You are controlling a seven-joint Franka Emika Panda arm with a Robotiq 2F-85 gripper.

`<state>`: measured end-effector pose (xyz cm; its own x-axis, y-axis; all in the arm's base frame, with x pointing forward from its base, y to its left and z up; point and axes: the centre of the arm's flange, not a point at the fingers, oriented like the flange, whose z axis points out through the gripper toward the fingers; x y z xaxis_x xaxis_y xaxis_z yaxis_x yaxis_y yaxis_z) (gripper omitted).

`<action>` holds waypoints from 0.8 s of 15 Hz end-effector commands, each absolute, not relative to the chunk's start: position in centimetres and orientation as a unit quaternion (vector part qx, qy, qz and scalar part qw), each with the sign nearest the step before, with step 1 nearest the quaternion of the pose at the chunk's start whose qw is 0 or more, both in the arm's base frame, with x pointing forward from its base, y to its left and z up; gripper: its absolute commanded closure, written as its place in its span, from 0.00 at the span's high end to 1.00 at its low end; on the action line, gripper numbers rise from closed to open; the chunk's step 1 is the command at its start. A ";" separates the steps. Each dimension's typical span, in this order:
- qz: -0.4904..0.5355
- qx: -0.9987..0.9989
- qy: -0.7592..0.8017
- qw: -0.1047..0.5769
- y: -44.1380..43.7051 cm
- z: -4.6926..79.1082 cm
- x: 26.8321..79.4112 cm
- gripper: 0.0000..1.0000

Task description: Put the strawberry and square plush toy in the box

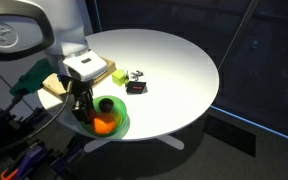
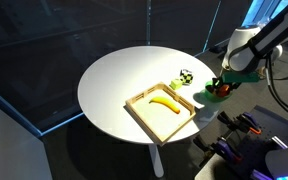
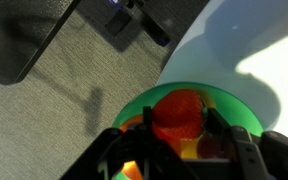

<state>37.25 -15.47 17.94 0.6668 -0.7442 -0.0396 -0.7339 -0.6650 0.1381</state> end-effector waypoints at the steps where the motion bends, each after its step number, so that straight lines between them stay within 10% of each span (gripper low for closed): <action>1: -0.041 0.914 -0.399 0.058 -15.0 20.5 37.2 0.31; 12: -0.022 0.932 -0.358 0.049 -12.6 25.2 39.6 0.31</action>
<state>39.00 -13.51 22.75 0.7128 -0.7010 -0.0237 -0.6947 -0.7102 0.1138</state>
